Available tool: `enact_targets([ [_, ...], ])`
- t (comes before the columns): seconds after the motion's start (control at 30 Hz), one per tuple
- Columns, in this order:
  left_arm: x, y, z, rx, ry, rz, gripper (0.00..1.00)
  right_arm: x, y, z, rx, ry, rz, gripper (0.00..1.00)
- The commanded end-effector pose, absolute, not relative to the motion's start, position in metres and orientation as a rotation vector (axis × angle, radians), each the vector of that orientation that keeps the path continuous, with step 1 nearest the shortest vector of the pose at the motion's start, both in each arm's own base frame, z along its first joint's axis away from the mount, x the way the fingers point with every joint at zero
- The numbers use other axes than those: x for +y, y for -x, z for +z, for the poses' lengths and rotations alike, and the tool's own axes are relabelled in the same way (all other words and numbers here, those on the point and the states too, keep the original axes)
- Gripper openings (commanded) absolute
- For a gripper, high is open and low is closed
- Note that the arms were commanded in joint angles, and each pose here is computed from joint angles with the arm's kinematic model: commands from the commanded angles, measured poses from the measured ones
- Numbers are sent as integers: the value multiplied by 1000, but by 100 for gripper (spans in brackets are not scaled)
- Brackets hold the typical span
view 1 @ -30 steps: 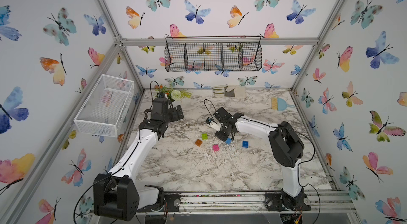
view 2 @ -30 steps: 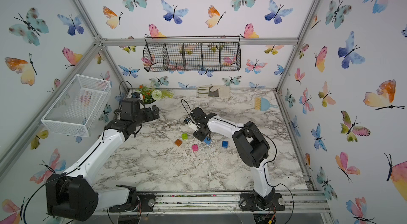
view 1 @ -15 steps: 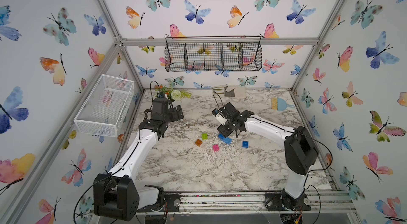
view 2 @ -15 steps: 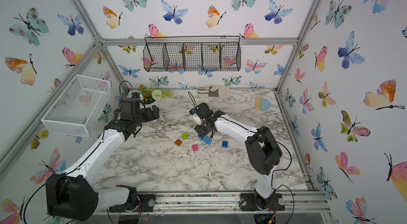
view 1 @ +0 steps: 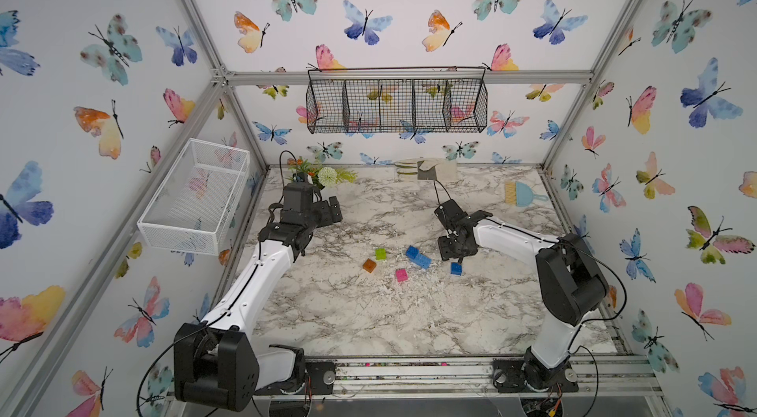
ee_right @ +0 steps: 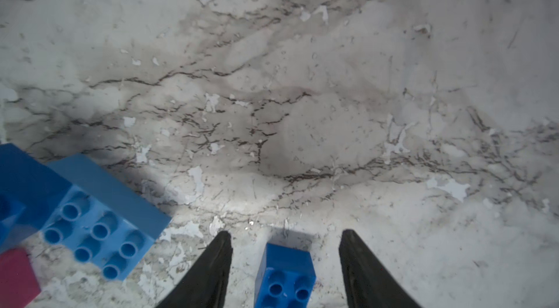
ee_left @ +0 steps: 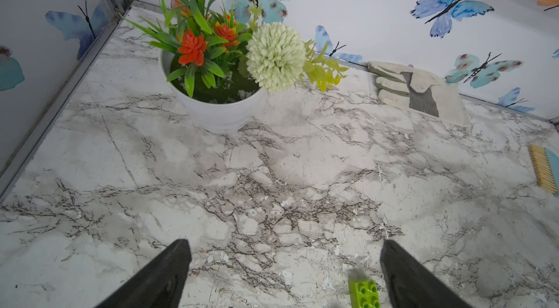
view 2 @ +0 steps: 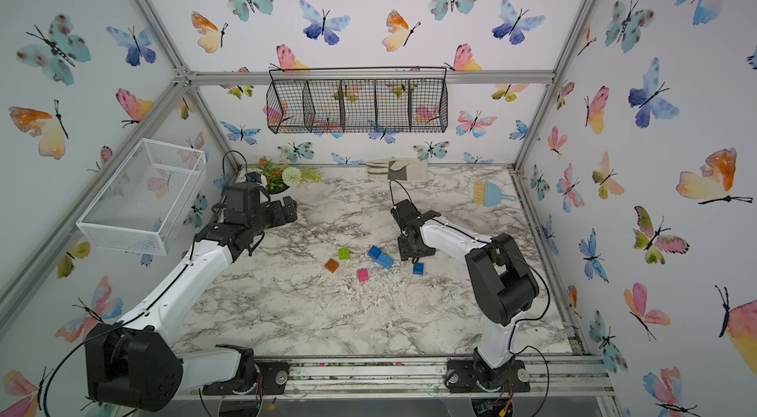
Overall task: Assemble the letter y with lego
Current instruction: Pick up the lego brick from the center of the board.
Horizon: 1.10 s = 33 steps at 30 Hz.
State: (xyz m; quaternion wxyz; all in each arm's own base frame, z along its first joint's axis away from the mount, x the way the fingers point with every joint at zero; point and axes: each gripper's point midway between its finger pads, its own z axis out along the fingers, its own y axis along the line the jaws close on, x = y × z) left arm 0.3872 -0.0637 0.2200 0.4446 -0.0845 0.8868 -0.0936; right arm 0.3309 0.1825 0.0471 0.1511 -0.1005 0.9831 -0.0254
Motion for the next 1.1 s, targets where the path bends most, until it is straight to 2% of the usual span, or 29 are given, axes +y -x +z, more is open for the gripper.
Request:
enact_targets([
  [0.0, -64, -387, 218, 2214, 212, -242, 98, 168, -323, 43, 2869, 209, -78, 59],
  [0.37, -65, -387, 217, 2215, 212, -245, 98, 166, -299, 19, 2979, 158, 62, 48],
  [0.53, -65, -387, 216, 2219, 213, -244, 98, 169, -297, 24, 2967, 166, 104, 48],
  [0.67, -64, -387, 216, 2217, 214, -244, 98, 169, -299, 36, 2915, 206, 123, 54],
  [0.77, -65, -387, 215, 2221, 212, -246, 98, 164, -293, 36, 2940, 263, 81, 55],
  [1.07, -63, -387, 215, 2222, 215, -234, 98, 160, -274, 23, 3006, 306, 90, 49],
])
